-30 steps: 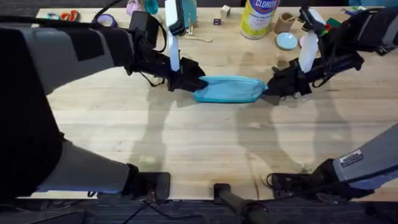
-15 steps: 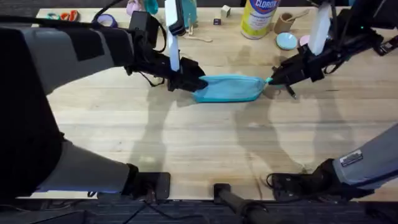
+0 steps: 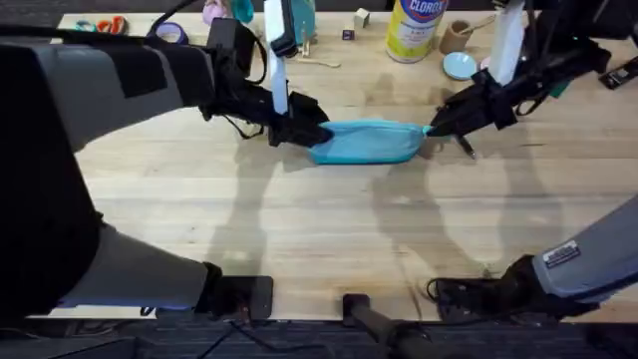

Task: Unzip the bag, pick up the pens from the table one at a time and place them inside, then zip the bag closed.

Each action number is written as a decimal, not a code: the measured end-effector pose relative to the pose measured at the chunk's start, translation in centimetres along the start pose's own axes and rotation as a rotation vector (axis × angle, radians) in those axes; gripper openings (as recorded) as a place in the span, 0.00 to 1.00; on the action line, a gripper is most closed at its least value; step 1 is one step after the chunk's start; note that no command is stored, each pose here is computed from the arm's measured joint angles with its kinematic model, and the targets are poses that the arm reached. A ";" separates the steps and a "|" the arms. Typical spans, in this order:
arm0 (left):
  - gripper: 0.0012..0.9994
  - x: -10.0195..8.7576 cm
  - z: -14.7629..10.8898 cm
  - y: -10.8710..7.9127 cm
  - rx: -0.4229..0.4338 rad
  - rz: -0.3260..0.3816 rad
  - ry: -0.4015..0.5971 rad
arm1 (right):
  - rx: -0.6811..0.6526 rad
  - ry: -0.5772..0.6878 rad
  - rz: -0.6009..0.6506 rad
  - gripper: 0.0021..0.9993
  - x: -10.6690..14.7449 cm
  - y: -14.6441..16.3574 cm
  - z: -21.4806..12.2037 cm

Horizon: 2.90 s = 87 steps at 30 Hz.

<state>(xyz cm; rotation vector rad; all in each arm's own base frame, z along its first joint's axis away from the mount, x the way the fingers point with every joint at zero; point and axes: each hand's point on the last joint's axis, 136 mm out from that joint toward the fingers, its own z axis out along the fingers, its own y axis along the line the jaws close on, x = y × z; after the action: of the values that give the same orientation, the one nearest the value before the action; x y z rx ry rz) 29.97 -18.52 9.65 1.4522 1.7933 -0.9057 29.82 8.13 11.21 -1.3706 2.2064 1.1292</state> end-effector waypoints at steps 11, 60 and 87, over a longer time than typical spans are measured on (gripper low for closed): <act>0.04 0.1 0.0 0.1 -0.003 0.000 0.004 | -0.046 0.073 -0.073 0.03 -2.0 1.5 1.2; 0.04 0.1 0.0 0.0 0.000 -0.004 0.005 | -0.083 0.182 -0.327 0.03 -11.8 6.8 12.3; 0.04 0.1 0.0 0.2 -0.008 0.005 0.006 | -0.008 0.082 -0.158 1.00 -14.2 5.3 5.6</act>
<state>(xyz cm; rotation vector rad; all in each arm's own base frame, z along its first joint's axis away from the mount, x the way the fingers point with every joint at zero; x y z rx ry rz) 30.14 -18.43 9.57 1.4550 1.7946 -0.8914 31.56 22.32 18.74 -1.5899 2.1061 1.0448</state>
